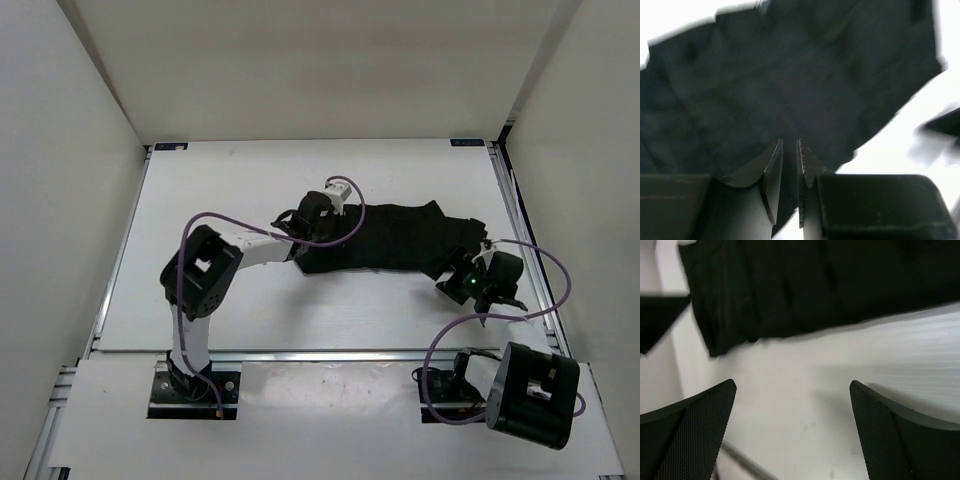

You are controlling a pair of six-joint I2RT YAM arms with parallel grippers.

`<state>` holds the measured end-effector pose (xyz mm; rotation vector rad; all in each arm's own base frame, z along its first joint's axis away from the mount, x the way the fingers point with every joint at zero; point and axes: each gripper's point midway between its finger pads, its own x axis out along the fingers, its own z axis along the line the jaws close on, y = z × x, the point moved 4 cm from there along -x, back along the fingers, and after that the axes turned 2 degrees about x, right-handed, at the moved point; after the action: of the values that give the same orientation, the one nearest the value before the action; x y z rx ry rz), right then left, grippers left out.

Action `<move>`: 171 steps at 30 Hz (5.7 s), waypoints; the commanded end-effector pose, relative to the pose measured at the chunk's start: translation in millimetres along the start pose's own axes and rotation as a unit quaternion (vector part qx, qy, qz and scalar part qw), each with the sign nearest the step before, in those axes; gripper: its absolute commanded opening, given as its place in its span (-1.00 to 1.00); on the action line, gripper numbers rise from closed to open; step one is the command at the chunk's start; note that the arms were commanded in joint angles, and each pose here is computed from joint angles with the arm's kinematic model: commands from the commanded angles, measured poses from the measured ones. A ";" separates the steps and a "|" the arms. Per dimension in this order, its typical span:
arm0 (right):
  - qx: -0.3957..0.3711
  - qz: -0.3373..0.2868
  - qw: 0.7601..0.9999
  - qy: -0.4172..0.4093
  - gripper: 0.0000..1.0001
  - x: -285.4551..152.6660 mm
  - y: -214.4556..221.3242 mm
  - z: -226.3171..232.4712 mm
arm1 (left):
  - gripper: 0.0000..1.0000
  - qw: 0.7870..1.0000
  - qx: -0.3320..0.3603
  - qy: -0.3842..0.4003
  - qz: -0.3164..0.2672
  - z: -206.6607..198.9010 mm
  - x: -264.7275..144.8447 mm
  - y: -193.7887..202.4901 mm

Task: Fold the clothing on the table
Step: Fold the skirt

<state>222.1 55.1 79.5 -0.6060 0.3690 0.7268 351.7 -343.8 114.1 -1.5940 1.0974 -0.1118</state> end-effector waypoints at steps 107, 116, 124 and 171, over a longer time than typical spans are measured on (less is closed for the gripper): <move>-0.601 0.097 0.778 -0.155 -1.00 92.1 6.3 180.1 | -0.96 0.990 -0.075 -0.017 0.117 28.4 20.8 50.8; -0.621 0.118 0.763 -0.136 -1.00 106.8 21.0 157.0 | -0.96 0.991 -0.108 -0.023 0.078 41.8 -6.1 33.9; -0.632 0.119 0.754 -0.133 -1.00 109.5 21.3 159.0 | -0.87 0.991 -0.131 -0.030 0.011 44.0 -73.1 4.6; -0.434 0.248 0.798 -0.337 -0.58 48.2 40.0 200.4 | -0.92 0.965 -0.198 -0.015 -0.171 27.8 -209.4 -17.7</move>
<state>258.1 221.9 209.8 -1.3362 -0.5911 1.4410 271.7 -159.3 193.4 -2.0417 0.8206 0.0568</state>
